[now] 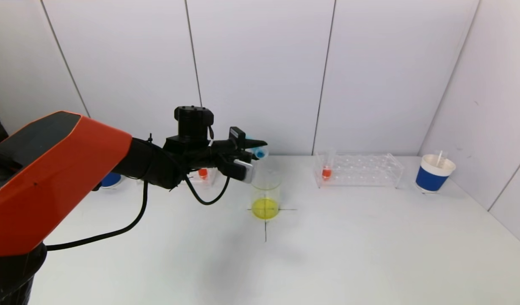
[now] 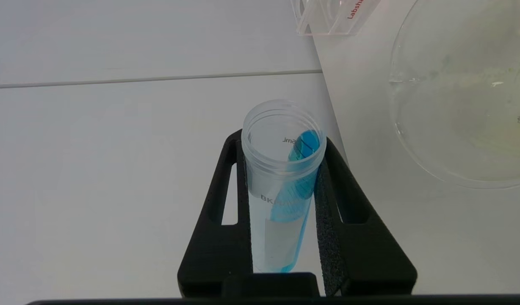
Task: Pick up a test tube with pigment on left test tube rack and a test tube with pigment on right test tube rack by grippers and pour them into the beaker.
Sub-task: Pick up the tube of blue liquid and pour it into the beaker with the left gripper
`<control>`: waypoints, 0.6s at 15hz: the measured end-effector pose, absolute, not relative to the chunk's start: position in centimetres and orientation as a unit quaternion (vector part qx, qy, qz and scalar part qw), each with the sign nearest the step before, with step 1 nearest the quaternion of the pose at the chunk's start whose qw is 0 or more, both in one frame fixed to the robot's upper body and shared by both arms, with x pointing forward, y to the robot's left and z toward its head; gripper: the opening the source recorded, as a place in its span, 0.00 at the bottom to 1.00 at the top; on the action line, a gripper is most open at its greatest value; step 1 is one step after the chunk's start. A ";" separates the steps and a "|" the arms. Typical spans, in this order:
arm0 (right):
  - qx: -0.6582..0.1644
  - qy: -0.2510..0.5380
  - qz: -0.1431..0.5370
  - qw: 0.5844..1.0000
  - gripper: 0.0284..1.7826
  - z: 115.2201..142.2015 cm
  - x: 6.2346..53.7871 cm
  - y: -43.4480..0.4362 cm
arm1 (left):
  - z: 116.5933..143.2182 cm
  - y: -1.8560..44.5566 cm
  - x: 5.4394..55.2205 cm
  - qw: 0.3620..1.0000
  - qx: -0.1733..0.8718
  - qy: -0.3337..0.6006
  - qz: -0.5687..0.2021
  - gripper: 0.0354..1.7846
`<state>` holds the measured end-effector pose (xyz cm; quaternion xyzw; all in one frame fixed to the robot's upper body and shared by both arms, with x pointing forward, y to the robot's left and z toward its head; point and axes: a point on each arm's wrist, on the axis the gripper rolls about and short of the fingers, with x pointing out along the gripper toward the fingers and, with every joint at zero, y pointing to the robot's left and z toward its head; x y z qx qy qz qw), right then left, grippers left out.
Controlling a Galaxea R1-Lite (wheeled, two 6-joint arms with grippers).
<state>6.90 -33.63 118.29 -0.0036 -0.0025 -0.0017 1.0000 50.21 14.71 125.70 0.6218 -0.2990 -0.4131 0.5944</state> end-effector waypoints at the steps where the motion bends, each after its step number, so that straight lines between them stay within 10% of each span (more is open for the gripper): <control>1: -0.004 -0.003 -0.002 1.000 0.99 118.3 6.9 -33.6 | 125.7 14.7 50.2 0.594 0.622 -0.299 -0.414 0.23; 9: -0.004 -0.003 -0.002 1.000 0.99 118.3 6.9 -33.6 | 125.3 14.7 50.2 0.589 0.625 -0.299 -0.415 0.23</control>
